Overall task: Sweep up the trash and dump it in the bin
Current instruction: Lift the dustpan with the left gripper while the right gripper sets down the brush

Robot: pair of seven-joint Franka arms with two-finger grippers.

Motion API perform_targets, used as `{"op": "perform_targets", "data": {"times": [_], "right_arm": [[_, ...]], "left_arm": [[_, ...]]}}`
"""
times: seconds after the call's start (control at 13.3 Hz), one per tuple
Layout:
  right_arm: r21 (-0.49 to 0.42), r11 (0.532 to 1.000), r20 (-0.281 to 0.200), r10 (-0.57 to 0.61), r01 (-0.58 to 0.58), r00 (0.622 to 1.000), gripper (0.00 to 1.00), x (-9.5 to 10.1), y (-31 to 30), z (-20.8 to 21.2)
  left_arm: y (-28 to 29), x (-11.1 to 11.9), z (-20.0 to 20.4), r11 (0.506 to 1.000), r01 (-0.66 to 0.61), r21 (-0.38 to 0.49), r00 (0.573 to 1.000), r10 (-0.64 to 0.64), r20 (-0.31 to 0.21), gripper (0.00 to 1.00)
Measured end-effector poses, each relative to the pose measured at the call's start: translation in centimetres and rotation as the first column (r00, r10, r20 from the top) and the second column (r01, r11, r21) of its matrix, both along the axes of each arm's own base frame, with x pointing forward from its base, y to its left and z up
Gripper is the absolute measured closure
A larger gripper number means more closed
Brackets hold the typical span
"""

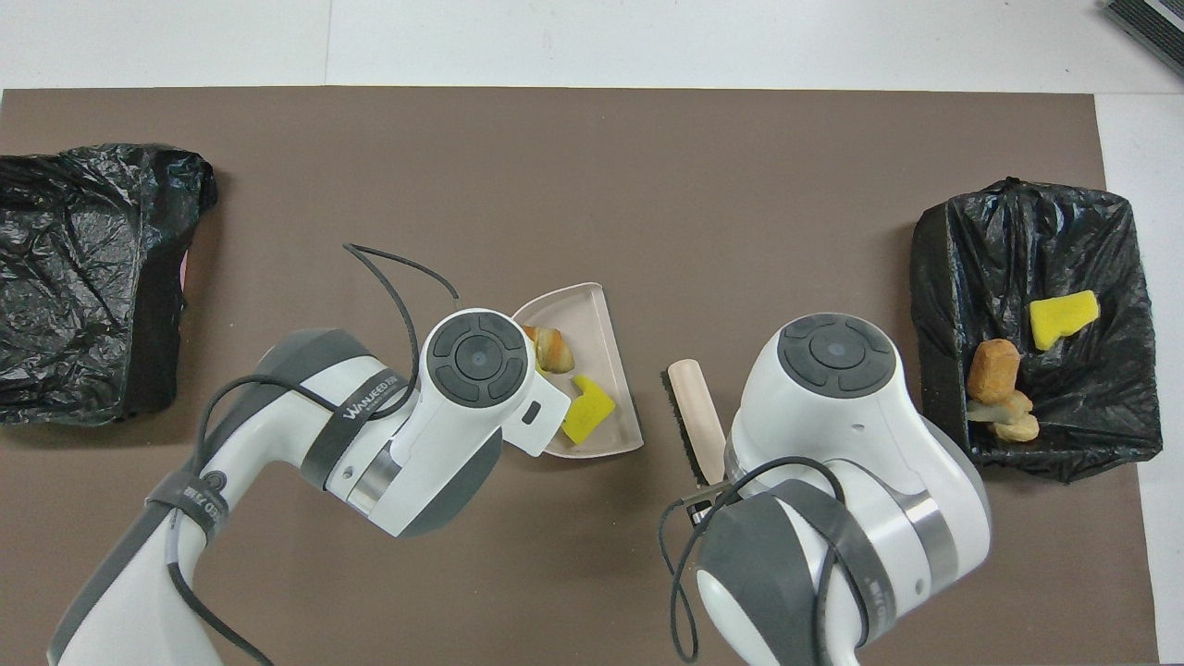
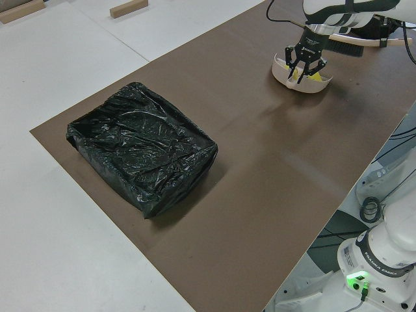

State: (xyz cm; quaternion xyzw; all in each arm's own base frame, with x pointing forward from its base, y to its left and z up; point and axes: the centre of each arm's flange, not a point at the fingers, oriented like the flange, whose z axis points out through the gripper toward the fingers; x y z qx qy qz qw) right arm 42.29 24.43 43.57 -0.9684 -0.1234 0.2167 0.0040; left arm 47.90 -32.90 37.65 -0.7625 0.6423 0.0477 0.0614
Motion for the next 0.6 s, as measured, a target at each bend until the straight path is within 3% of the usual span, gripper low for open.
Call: {"op": "perform_targets", "data": {"times": [0.45,0.6], "right_arm": [[-0.061,0.996,0.01,-0.058,0.059,0.998,0.74,-2.5,1.5,-0.2],[-0.096,0.991,0.038,-0.086,0.09,0.996,0.74,-4.5,4.4,-0.5]], "left_arm": [[8.6,3.1,6.5,0.999,0.034,-0.018,0.999,-0.033,0.023,0.69],[12.9,3.6,9.2,1.0,0.026,-0.015,0.999,-0.025,0.022,0.69]]}}
